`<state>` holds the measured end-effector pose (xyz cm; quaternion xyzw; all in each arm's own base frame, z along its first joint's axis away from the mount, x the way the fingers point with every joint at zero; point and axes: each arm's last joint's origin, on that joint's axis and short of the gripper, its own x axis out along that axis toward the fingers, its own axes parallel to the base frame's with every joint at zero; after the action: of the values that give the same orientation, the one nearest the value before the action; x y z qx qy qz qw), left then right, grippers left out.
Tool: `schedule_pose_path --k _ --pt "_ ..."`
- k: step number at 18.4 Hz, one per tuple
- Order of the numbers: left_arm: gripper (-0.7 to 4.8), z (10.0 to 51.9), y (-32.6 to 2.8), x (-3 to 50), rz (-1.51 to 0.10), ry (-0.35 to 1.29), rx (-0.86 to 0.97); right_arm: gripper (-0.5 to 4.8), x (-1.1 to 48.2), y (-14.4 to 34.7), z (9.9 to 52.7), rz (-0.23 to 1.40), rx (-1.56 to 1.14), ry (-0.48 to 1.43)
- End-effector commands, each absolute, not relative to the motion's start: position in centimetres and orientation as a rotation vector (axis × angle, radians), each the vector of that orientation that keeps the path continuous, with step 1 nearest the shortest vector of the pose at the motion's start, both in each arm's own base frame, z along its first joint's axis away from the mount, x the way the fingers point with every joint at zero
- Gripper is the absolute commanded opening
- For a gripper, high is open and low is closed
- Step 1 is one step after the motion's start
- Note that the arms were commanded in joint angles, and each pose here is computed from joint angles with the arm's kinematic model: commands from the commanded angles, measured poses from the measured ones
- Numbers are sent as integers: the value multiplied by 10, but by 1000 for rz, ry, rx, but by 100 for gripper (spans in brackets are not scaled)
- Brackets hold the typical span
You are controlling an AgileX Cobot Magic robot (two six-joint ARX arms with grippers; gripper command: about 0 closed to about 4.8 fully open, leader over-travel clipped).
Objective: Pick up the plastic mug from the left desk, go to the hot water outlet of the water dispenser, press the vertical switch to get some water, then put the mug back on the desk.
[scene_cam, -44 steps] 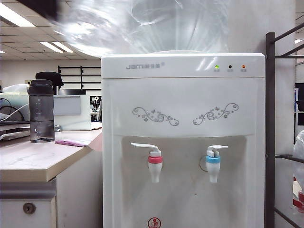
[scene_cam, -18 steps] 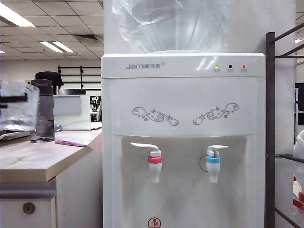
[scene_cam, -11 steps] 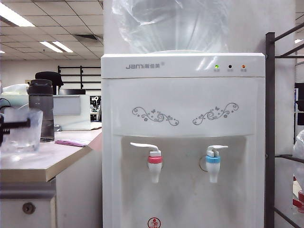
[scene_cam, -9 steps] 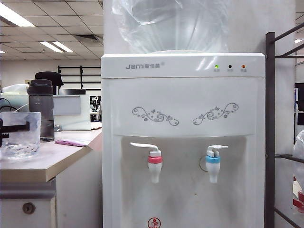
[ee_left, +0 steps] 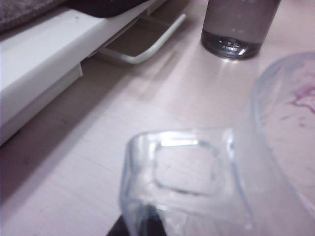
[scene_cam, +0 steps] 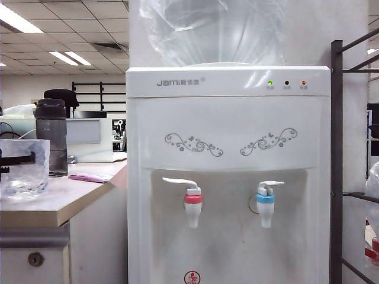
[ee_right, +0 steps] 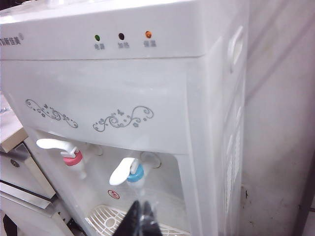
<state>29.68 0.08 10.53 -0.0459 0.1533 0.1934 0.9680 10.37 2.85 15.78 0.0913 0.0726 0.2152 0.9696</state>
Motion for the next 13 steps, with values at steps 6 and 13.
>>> schedule_pose_path --k 6,13 --pt "472 104 1 296 386 329 -44 -1 104 29 159 436 181 131" --pt "467 102 -2 296 285 364 -33 -1 104 29 159 436 181 131"
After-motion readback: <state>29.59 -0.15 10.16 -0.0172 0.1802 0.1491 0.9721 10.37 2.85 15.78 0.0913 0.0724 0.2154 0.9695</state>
